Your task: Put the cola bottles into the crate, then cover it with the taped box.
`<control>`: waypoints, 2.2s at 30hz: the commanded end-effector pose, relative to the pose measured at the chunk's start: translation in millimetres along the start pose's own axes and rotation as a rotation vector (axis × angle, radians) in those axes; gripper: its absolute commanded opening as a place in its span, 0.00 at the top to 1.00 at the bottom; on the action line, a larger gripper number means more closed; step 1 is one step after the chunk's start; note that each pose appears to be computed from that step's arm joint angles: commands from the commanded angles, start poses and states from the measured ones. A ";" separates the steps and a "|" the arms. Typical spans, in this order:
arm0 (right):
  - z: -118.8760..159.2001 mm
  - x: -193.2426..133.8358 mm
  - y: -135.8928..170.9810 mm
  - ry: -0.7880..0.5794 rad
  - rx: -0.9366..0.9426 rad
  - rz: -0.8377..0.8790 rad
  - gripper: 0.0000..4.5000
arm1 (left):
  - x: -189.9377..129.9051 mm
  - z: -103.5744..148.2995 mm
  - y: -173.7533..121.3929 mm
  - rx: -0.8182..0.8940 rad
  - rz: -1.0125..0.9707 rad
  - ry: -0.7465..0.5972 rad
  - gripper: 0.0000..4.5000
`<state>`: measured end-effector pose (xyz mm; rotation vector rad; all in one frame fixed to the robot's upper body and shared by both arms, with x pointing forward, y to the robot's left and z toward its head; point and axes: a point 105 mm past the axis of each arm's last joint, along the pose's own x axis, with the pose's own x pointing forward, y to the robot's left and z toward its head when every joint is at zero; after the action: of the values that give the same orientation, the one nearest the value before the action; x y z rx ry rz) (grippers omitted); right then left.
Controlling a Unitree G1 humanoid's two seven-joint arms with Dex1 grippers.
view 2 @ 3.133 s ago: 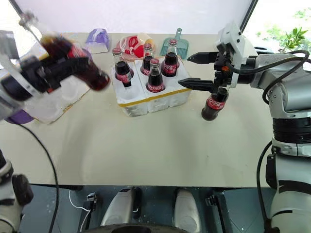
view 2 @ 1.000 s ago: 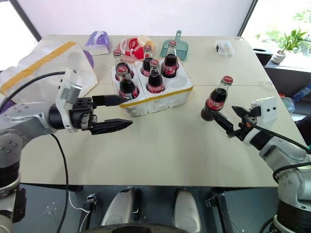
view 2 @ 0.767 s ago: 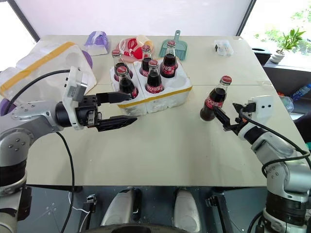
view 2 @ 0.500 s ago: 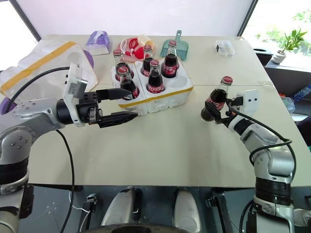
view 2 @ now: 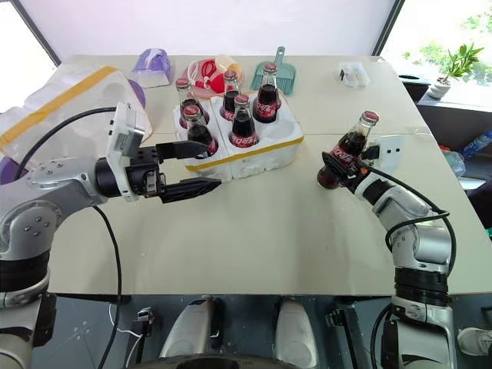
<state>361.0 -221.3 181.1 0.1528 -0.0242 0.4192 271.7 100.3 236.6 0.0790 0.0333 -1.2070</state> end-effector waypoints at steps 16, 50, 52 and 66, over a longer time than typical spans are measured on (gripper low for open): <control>59.3 103.9 83.4 -0.085 -0.298 0.327 0.38 | -11.9 14.7 7.6 0.072 0.103 -0.047 0.00; 169.4 -41.4 99.8 0.024 -0.507 0.878 0.01 | -307.1 51.1 49.6 0.008 0.784 0.678 0.00; 173.3 -46.5 107.5 0.013 -0.508 0.917 0.01 | -317.0 45.2 50.9 -0.023 0.785 0.730 0.00; 175.8 -62.7 141.7 -0.005 -0.579 1.009 0.01 | -323.5 -31.1 106.9 -0.100 0.826 0.837 0.00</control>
<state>258.7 -146.1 359.6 -0.4234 -0.1707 1.3959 258.7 434.1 226.4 0.4158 0.7032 -0.3222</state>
